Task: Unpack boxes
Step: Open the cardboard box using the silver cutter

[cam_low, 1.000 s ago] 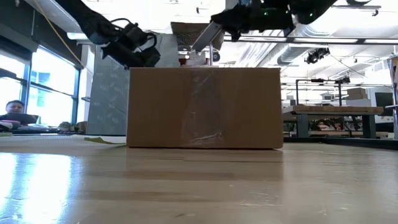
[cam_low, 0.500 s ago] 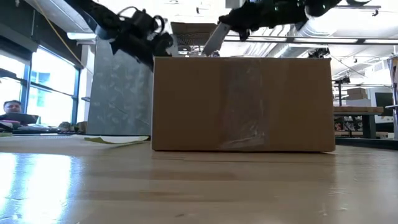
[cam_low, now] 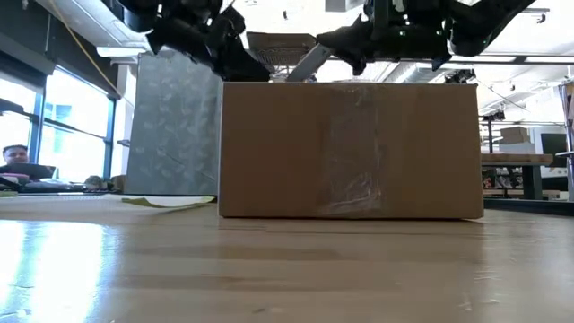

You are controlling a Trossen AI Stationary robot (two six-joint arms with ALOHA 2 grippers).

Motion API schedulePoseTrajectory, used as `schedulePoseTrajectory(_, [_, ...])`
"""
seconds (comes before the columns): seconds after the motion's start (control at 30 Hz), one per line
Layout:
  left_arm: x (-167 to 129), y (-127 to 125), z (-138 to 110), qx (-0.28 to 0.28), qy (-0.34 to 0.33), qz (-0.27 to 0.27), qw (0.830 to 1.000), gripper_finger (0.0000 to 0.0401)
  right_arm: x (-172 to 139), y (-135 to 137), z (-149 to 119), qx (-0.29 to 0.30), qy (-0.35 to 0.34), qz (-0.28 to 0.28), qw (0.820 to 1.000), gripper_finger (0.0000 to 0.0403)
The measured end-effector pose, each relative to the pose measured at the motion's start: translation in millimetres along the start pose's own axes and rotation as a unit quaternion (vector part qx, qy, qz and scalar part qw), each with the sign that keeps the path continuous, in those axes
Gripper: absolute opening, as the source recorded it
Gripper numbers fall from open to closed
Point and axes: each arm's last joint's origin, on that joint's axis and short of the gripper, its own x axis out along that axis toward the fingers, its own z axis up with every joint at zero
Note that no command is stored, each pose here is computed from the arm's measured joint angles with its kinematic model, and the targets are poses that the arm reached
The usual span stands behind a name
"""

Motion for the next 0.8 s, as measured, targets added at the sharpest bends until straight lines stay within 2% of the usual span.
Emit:
schedulePoseTrajectory(0.17, [14,-4,-14,0.017,0.048,-0.022,0.998,0.0232,6,8,0,-0.003,-0.016,0.012,1.0,0.0061])
schedulePoseTrajectory(0.3, [13,-6,-18,0.019,0.068,-0.027,0.997,0.028,14,9,-8,-0.005,-0.022,0.011,1.0,0.0061])
schedulePoseTrajectory(0.5, [5,-4,-19,0.024,0.083,-0.022,0.996,0.0294,27,3,-23,-0.004,-0.046,-0.008,0.999,0.0061])
schedulePoseTrajectory(0.6, [6,-1,-27,0.022,0.114,-0.027,0.993,0.0294,38,-2,-24,-0.004,-0.045,-0.008,0.999,0.0061])
schedulePoseTrajectory(0.8, [7,1,-31,0.017,0.125,-0.031,0.991,0.0294,60,-10,-22,-0.01,-0.023,0.008,1.0,0.0061])
